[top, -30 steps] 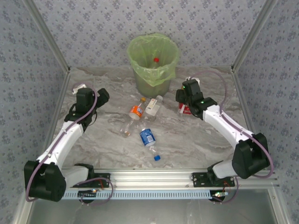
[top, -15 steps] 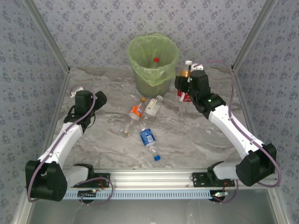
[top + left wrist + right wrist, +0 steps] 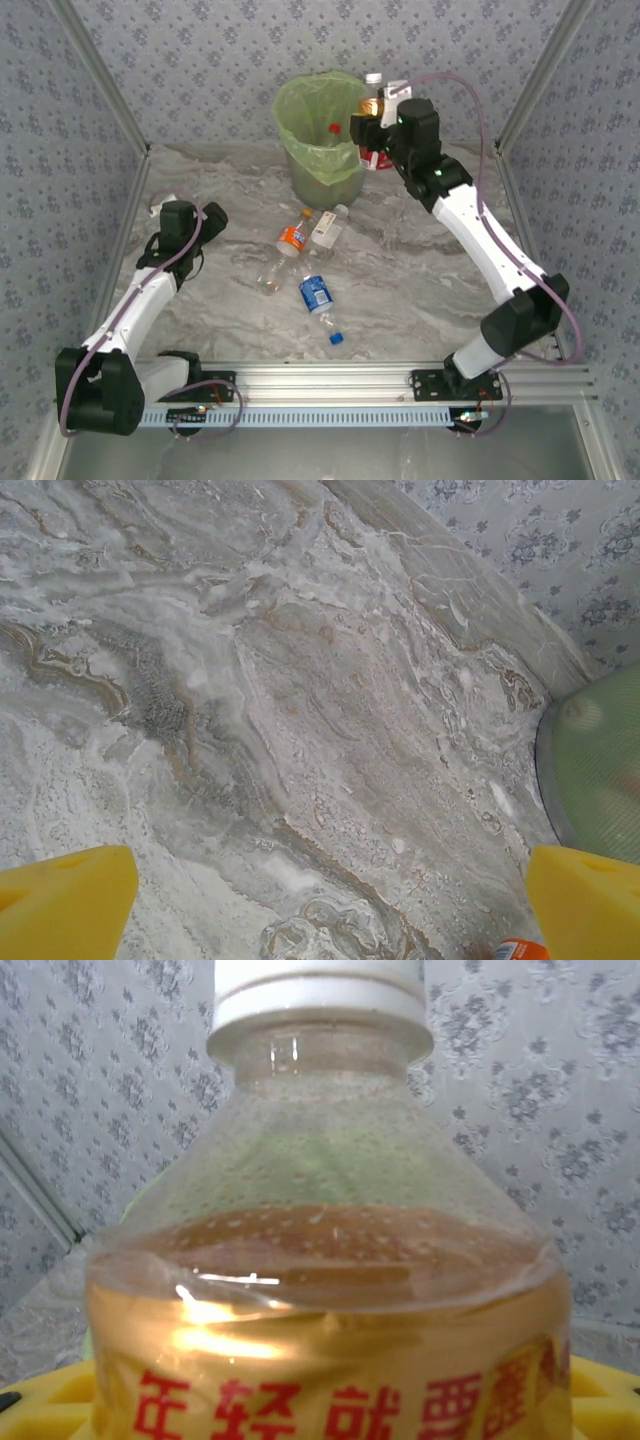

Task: Put the plastic bottles in the bin

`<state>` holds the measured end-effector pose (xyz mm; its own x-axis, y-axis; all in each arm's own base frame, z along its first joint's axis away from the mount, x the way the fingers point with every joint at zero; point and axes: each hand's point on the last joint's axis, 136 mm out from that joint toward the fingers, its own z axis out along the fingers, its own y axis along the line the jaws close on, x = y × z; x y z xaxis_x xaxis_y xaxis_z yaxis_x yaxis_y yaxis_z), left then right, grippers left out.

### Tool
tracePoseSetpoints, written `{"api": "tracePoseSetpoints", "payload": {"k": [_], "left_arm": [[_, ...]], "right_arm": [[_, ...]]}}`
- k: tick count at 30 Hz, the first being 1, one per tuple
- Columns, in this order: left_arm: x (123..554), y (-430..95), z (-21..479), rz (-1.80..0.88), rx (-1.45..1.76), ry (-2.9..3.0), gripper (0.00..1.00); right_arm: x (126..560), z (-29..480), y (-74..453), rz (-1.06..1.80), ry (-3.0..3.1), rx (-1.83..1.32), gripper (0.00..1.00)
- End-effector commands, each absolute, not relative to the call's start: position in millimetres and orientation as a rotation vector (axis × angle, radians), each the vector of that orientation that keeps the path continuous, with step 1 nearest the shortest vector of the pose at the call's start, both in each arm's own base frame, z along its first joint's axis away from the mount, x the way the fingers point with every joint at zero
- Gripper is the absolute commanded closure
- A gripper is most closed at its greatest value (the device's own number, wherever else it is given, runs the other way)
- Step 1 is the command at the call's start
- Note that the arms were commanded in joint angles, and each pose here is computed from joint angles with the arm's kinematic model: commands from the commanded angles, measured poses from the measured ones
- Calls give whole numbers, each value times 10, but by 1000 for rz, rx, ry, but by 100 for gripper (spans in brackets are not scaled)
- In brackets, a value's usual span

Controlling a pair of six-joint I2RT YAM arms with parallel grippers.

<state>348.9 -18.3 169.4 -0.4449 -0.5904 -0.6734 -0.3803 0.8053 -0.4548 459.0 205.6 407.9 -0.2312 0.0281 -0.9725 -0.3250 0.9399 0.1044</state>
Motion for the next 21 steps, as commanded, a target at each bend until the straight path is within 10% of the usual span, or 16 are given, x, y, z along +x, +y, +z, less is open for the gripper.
{"api": "tracePoseSetpoints", "payload": {"k": [1,21], "left_arm": [[3463,-203,1718,-330,-724,2081,1],[3373,-135,1705,-301,-728,2096,1]], "right_arm": [[4698,4090,2196,273,1808,-343,64],[5474,4257,2380,184,1770,-344,62]]}}
